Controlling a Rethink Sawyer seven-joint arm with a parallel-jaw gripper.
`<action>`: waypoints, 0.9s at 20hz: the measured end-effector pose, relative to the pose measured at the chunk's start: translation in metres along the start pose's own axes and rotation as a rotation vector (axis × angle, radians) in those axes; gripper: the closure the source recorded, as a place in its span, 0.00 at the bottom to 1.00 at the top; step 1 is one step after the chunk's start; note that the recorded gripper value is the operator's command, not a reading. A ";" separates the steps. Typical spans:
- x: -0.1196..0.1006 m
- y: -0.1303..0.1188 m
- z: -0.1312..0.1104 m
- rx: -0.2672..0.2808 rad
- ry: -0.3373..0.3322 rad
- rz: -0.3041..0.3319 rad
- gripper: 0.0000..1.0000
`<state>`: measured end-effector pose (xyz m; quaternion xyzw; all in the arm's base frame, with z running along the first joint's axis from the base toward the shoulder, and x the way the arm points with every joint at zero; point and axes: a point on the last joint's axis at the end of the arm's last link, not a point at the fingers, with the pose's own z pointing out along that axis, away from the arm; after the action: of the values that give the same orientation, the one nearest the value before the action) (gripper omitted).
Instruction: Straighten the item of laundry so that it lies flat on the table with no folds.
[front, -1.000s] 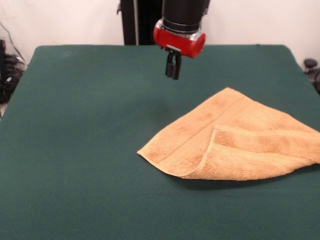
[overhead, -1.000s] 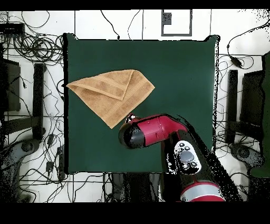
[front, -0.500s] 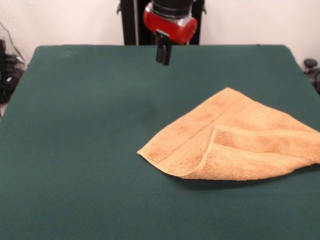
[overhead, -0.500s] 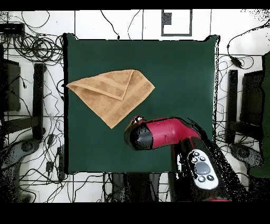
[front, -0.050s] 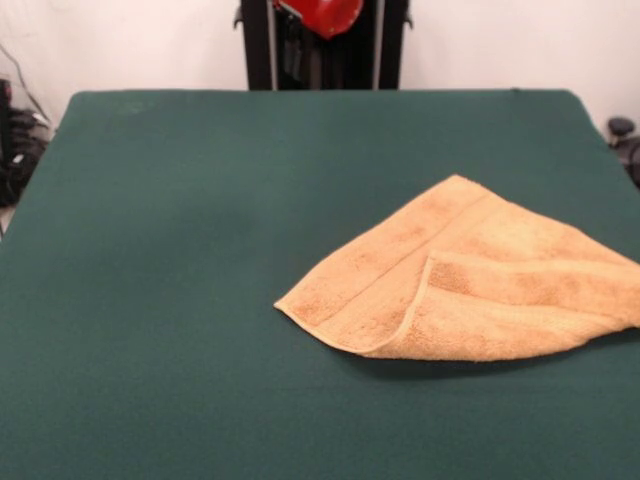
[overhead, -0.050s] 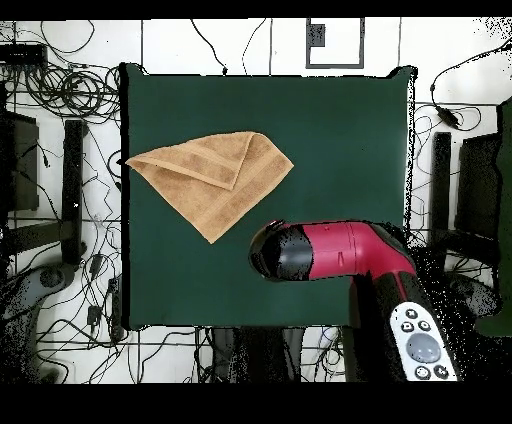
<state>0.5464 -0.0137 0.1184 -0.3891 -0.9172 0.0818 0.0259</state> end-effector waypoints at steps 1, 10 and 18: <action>0.000 0.001 -0.001 -0.001 -0.001 -0.001 1.00; 0.004 0.008 -0.001 -0.012 0.003 -0.016 1.00; 0.011 0.014 0.005 -0.015 0.008 -0.037 1.00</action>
<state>0.5480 0.0026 0.1109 -0.3727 -0.9246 0.0731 0.0280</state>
